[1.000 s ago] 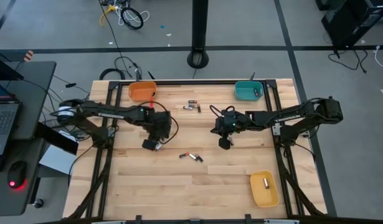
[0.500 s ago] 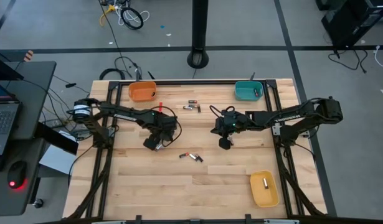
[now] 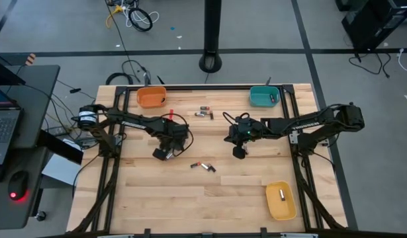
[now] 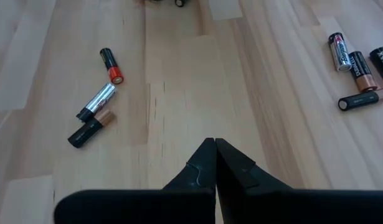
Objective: Sort batteries
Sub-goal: Put the black-orange battery into the orange bin
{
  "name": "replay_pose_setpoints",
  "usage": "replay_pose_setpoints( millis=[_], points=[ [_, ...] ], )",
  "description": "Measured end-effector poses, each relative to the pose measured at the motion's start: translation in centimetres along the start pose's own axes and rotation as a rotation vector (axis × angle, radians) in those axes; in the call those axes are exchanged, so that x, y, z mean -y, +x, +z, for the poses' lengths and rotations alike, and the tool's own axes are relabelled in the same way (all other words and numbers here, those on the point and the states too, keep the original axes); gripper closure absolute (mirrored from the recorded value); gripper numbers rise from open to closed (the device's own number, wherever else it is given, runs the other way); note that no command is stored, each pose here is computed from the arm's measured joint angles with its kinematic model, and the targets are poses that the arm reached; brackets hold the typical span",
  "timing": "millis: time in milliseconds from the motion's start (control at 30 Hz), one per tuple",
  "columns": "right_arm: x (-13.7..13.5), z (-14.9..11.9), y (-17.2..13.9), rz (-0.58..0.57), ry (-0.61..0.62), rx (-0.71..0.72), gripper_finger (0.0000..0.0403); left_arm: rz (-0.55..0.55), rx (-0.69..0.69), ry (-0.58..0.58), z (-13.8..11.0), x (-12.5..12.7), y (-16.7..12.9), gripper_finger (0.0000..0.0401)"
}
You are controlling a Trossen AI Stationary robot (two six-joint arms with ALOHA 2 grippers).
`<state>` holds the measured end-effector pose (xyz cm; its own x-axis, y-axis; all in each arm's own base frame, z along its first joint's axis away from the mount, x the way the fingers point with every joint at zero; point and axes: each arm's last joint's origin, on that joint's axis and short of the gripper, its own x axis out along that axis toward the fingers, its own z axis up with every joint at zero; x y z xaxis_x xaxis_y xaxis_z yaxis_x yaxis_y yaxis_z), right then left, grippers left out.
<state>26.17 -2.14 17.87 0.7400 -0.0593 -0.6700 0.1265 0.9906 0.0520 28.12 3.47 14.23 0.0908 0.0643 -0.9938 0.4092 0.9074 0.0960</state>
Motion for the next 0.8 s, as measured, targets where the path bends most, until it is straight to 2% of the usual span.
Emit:
replay_pose_setpoints(
  millis=[233,400,567,800],
  points=[
    [0.0,0.0,0.0,0.0,-0.01,-0.002,0.0394,0.013,0.039,-0.118,1.4,-1.3,-2.1,0.0357],
    [0.0,-0.2,0.0,-0.001,-0.011,-0.024,0.0394,0.01,0.054,-0.196,1.2,-2.9,-3.8,0.0357],
    [0.0,-0.3,0.0,-0.002,-0.011,-0.035,0.0394,0.058,0.121,-0.35,-1.0,-4.7,-6.6,0.0357],
    [0.5,-0.6,0.0,-0.015,0.011,-0.06,0.0394,0.153,0.241,-0.65,-5.1,-6.8,-10.7,0.0357]
  ],
)
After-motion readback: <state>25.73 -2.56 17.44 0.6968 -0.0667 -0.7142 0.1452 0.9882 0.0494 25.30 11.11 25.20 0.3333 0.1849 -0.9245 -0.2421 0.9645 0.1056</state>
